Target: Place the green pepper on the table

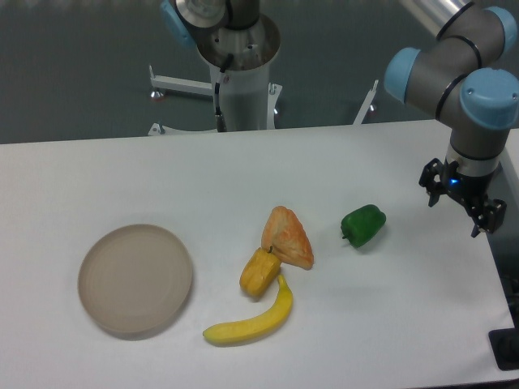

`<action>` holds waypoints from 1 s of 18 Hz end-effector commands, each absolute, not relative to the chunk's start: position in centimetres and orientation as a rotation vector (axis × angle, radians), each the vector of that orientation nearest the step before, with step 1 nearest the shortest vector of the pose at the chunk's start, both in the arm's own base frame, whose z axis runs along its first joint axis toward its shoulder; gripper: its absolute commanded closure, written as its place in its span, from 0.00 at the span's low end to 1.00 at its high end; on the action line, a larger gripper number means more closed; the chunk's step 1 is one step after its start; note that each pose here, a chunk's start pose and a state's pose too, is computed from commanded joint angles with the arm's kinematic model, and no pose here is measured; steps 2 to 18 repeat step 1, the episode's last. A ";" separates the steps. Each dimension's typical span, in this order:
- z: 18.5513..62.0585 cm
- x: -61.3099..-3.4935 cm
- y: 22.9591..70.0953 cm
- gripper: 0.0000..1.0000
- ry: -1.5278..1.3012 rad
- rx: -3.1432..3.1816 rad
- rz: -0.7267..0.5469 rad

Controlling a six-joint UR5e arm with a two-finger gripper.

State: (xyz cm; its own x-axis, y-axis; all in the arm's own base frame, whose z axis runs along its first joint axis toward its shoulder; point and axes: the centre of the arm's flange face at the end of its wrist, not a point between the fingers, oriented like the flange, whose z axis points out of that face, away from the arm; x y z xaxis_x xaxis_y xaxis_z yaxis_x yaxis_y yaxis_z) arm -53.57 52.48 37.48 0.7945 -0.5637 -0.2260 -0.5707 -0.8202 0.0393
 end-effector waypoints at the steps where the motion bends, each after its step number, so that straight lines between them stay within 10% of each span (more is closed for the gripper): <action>1: 37.4 -53.5 52.5 0.00 0.934 -2.948 0.355; 18: 37.4 -53.5 52.5 0.00 0.934 -2.948 0.355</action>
